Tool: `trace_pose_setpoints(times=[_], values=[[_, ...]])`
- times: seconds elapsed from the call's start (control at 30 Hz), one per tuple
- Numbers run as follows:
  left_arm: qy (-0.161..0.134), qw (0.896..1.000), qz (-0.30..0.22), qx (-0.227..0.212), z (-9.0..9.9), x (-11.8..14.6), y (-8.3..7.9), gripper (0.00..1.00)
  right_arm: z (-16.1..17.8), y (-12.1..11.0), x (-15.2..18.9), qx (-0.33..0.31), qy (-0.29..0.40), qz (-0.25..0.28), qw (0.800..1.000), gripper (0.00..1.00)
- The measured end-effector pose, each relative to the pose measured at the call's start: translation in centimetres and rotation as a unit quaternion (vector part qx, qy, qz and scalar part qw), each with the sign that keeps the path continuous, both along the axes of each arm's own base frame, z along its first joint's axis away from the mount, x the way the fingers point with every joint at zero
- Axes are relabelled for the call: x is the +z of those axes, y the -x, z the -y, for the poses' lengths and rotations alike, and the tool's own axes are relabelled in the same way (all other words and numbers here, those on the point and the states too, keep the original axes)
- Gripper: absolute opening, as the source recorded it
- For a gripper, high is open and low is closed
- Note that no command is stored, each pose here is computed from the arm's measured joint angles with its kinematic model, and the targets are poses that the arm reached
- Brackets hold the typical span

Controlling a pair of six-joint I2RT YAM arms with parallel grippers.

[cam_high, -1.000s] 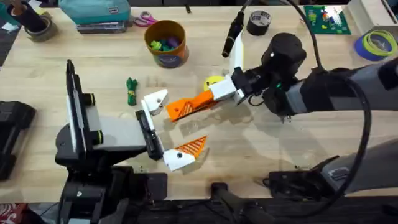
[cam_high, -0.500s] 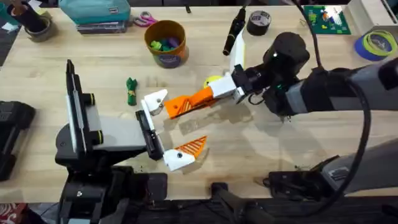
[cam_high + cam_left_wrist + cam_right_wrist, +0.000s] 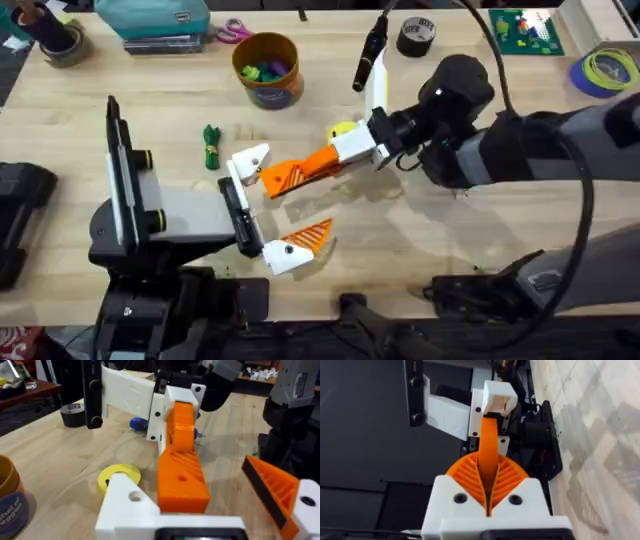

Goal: Pick up the gripper from the table and insert it into the empty holder that is missing its gripper. Then pick up a screw, insert it into the mounting hole, and use the screwdriver to tighten it. Finally, clean up the table by picking up the vegetable and placing it into the bucket.

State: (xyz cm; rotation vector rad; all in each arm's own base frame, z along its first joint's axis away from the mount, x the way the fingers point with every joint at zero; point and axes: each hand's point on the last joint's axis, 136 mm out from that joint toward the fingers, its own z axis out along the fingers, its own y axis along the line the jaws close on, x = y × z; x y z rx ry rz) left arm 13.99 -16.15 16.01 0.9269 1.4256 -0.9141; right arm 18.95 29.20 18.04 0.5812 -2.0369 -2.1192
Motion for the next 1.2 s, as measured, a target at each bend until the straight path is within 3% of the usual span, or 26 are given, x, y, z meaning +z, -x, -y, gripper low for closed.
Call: trace_pose_setpoints(times=[1.2], values=[[0.000, 1.000, 0.000, 0.000, 0.00, 0.00, -0.01, 0.985, -0.23, -0.60, 0.01, -0.018, 0.006, -0.017, 1.000, 0.010]])
